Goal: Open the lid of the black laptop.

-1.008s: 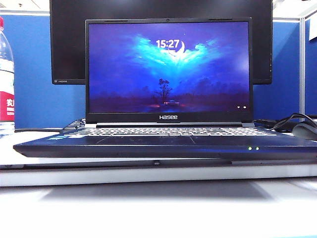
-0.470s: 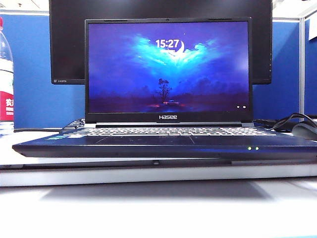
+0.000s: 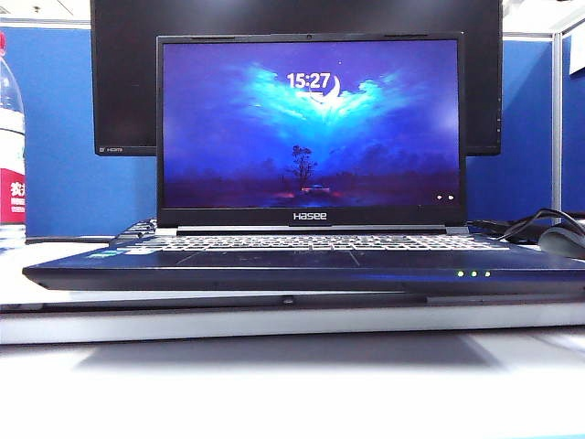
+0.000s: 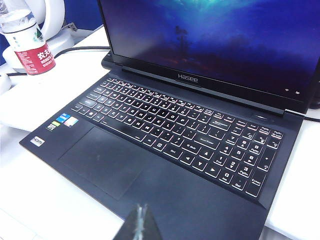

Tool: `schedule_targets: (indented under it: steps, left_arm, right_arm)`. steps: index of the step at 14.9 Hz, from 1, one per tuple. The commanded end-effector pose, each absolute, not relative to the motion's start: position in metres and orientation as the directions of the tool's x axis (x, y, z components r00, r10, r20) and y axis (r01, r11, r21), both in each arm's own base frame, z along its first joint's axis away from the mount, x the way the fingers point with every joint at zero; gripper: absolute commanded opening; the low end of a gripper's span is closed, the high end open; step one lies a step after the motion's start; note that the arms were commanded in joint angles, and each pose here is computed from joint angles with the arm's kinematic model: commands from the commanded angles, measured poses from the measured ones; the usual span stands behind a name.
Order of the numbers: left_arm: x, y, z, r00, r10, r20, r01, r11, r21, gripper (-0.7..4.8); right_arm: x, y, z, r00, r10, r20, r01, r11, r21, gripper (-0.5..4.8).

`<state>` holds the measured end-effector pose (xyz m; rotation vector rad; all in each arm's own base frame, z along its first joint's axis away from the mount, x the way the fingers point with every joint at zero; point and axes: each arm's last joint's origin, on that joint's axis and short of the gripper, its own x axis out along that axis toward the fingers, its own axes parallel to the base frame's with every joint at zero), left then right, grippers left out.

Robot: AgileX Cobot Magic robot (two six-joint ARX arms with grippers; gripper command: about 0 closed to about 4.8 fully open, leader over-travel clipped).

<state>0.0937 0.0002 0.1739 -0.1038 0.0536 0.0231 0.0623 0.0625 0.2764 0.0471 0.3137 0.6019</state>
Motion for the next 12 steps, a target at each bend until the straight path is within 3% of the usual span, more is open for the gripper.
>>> schedule_targets:
  steps: [1, 4, 5, 12]
  left_arm:
    - [0.0972, 0.0005, 0.1672, 1.000, 0.023, 0.009, -0.022, 0.995, -0.101, -0.04]
    - [0.0975, 0.0006, 0.1662, 1.000, 0.026, 0.009, -0.025, 0.999, -0.042, -0.03]
    - [0.0974, 0.0041, 0.1663, 0.997, 0.071, 0.010, -0.071, 0.997, -0.015, -0.03]
    - [0.0973, 0.0051, 0.1665, 0.997, 0.080, 0.012, -0.079, 0.997, -0.019, -0.03]
  right_arm:
    - [0.0625, 0.0626, 0.2782, 0.783, 0.565, -0.260, -0.548, 0.824, 0.142, -0.06]
    - [0.0625, 0.0626, 0.2782, 0.783, 0.565, -0.260, -0.548, 0.824, 0.142, -0.06]
    - [0.0625, 0.0626, 0.2782, 0.783, 0.565, -0.260, -0.548, 0.824, 0.142, -0.06]
    - [0.0625, 0.0626, 0.2782, 0.783, 0.565, -0.260, -0.548, 0.824, 0.142, -0.06]
